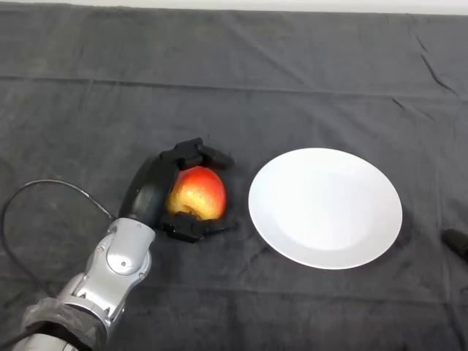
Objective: Move the apple to the plate
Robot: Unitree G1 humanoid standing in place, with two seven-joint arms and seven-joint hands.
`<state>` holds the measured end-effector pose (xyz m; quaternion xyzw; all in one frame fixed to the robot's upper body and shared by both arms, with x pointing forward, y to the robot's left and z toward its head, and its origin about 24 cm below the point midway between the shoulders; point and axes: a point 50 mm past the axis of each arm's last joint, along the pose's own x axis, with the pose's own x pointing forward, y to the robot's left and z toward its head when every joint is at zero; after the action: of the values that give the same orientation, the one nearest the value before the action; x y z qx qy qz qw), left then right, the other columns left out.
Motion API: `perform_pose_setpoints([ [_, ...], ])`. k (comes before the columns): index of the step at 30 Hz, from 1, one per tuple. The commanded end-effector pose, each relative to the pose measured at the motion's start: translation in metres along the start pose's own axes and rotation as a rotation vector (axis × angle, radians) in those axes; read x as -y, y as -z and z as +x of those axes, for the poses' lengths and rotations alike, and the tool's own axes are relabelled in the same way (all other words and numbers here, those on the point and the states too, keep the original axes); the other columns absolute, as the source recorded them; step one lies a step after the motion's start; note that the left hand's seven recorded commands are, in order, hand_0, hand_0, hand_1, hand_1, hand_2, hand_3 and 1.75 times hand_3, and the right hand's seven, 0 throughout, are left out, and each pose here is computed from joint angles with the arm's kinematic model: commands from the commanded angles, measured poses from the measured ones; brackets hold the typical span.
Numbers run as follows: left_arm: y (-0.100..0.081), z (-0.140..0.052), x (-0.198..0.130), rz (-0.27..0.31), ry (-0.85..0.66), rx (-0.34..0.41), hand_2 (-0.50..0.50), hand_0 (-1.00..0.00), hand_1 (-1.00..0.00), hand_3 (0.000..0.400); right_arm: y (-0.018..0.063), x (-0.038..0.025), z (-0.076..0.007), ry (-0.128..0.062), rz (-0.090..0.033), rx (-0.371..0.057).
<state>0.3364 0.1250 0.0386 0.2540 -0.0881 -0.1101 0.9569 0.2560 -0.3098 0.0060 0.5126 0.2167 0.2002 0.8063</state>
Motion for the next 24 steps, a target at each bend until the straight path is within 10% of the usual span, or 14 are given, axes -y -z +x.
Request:
perform_pose_setpoints([
  [1,-0.013,0.013,-0.014,0.064,-0.013,0.05,0.0,-1.0,-1.0,0.4,-0.0047,-0.001,-0.0048,0.001,-0.014,0.017],
  [24,-0.081,0.033,0.012,0.074,-0.005,0.266,0.0,-1.0,-1.0,0.4,-0.0046,-0.0009,-0.0047,0.001,-0.015,0.016],
])
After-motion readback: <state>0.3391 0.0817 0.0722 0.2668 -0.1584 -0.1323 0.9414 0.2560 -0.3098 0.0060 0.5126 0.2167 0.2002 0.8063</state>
